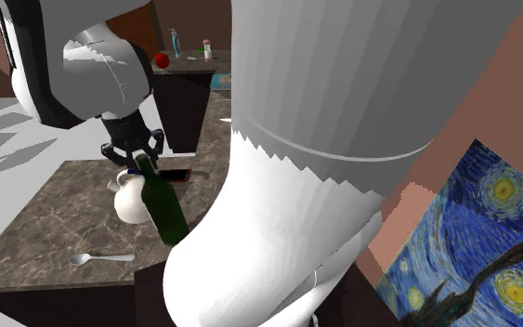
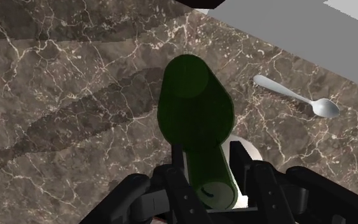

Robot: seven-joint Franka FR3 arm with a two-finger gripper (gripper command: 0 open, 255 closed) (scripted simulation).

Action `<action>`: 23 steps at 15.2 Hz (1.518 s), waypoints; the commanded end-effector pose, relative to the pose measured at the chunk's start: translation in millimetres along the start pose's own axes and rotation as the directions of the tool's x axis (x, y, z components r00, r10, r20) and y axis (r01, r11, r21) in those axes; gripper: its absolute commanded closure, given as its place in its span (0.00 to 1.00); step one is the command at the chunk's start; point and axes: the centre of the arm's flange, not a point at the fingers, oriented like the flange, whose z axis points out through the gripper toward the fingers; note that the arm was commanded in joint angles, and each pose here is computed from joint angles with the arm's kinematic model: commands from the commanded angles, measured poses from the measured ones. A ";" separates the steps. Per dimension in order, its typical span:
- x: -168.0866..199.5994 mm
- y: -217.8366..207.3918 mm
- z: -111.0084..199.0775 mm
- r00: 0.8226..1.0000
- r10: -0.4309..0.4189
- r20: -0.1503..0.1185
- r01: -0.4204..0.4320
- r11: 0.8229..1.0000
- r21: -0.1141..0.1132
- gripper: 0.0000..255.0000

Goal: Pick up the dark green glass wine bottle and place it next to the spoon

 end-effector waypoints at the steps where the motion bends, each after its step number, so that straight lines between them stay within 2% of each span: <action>1: -1.4 -0.6 10.4 1.000 0.000 -0.001 0.000 1.000 0.000 1.00; 7: -2.5 -1.9 41.9 1.000 0.000 -0.001 0.000 1.000 0.000 1.00; 14: -2.5 -1.9 41.9 1.000 0.000 -0.001 0.000 1.000 0.000 1.00; 15: -2.5 -1.8 41.9 1.000 0.000 -0.001 0.000 1.000 0.000 0.00; 20: -2.5 -1.8 41.9 1.000 0.000 -0.001 0.000 1.000 0.000 0.00; 23: -2.5 -1.9 2.3 1.000 0.000 -0.001 0.000 1.000 0.000 0.00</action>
